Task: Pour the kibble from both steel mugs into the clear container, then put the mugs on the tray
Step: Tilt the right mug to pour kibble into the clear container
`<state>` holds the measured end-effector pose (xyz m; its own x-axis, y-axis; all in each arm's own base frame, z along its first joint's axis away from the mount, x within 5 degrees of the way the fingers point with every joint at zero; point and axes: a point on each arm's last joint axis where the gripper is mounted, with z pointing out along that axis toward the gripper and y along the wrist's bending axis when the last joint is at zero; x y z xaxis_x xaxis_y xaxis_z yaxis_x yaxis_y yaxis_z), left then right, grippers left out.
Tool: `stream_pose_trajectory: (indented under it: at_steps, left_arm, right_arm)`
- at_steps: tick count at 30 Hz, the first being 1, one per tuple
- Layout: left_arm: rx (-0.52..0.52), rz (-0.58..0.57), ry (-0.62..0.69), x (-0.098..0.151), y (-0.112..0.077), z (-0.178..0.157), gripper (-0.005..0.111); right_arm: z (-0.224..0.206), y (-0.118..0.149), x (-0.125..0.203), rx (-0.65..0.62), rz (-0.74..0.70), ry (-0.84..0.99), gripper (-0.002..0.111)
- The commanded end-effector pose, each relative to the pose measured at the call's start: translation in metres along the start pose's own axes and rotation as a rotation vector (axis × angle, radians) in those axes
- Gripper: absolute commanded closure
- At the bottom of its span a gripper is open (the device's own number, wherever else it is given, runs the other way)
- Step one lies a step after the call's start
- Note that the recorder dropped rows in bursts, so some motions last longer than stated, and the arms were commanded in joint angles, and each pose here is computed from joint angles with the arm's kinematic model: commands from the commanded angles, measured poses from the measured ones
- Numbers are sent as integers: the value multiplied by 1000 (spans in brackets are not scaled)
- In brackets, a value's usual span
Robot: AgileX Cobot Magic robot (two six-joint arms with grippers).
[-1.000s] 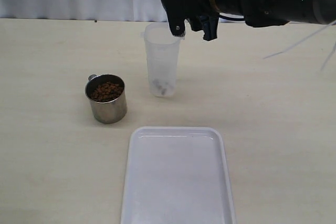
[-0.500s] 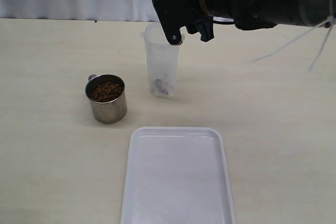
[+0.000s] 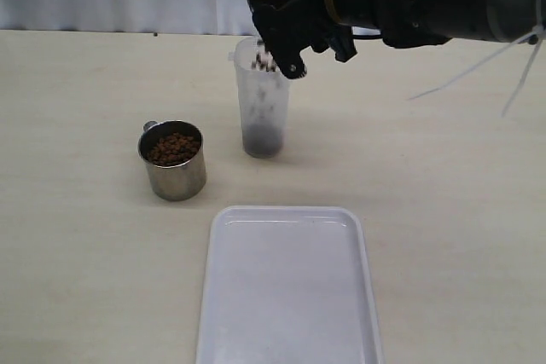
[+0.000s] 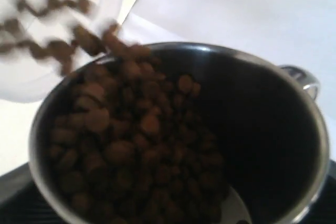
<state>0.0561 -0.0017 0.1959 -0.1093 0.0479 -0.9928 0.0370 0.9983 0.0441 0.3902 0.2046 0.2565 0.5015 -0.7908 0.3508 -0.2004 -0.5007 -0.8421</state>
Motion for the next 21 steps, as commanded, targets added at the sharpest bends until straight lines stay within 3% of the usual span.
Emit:
stream_pose_trajectory:
  at_steps: [1, 21]
  left_arm:
    - [6, -7, -10, 0, 0, 0, 107]
    - [6, -7, -10, 0, 0, 0, 107]
  right_arm:
    - [-2, -6, 3, 16, -77, 14, 103]
    - [-3, -9, -6, 24, -135, -4, 103]
